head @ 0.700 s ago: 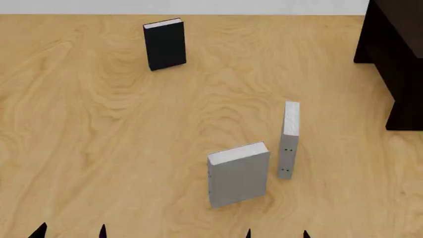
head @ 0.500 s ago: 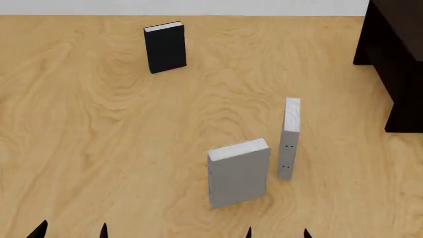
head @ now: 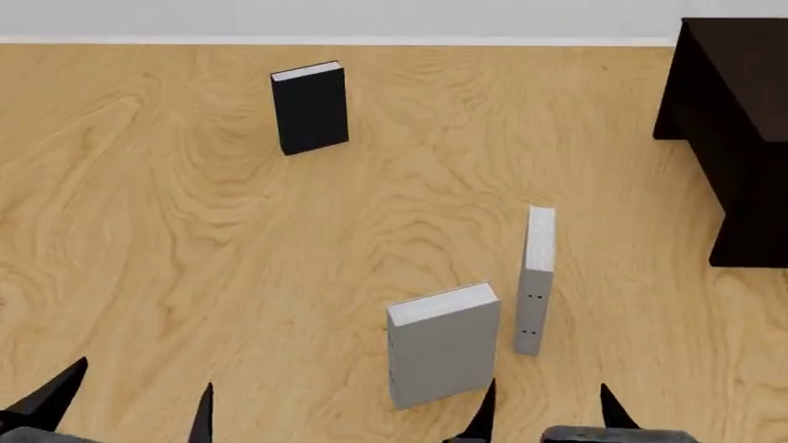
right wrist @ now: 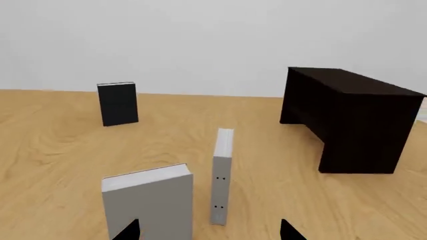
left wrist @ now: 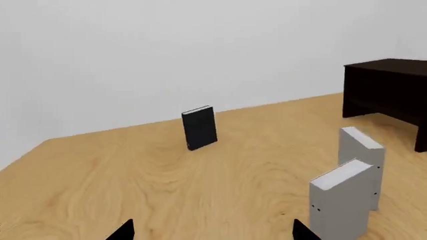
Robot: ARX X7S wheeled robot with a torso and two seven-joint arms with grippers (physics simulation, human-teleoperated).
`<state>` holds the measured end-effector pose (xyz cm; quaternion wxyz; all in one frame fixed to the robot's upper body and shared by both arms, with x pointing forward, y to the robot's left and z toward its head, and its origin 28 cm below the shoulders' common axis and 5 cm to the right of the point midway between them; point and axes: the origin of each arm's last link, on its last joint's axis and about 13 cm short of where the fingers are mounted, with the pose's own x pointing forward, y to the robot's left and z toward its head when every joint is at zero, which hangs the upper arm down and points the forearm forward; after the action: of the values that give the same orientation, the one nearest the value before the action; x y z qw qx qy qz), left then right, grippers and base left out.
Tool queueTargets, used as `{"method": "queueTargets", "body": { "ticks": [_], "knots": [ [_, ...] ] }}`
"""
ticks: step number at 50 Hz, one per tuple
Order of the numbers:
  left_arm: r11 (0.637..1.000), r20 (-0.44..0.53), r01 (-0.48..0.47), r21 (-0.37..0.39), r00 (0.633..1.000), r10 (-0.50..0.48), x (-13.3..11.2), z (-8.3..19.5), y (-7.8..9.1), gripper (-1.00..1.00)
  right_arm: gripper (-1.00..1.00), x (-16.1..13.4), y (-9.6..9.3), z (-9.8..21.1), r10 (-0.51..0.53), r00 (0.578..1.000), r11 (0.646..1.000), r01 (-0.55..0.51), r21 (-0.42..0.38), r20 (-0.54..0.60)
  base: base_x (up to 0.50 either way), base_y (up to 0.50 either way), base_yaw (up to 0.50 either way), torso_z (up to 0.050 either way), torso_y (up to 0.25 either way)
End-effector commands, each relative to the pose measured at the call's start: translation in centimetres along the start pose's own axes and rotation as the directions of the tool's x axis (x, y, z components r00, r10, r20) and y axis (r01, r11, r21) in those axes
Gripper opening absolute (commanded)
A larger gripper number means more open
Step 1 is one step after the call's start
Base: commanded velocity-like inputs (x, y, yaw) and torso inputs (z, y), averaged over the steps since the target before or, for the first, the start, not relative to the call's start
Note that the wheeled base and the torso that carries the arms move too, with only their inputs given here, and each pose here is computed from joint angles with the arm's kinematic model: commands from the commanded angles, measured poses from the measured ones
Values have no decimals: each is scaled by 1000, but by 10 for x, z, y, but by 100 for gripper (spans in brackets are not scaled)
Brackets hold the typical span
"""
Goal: Pick up the book on the right and place it on the cabinet shelf.
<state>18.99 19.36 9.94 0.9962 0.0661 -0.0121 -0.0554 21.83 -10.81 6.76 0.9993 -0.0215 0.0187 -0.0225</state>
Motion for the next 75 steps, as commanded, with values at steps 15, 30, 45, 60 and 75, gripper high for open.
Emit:
{"method": "queueTargets", "body": {
  "ticks": [15,30,45,60,75],
  "knots": [
    [995,58,97,25,993,-98,12,118,7,100,100,-2,-6,97,10,999,998,-8,-59,43,0,0,0,50,14],
    [995,132,78,-56,989,-70,-9,195,17,100,100,10,-9,134,-30,997,998,34,-56,71,0,0,0,50,14],
    [995,132,78,-56,989,-70,-9,195,17,100,100,10,-9,134,-30,997,998,34,-56,71,0,0,0,46,11],
    [974,55,-69,-216,995,82,20,95,29,100,100,-14,-10,87,-36,995,995,44,-89,88,0,0,0,0,0],
    [826,246,-357,-436,836,491,-27,104,97,100,100,-9,-8,91,-40,995,994,49,-94,95,0,0,0,0,0]
  ]
}}
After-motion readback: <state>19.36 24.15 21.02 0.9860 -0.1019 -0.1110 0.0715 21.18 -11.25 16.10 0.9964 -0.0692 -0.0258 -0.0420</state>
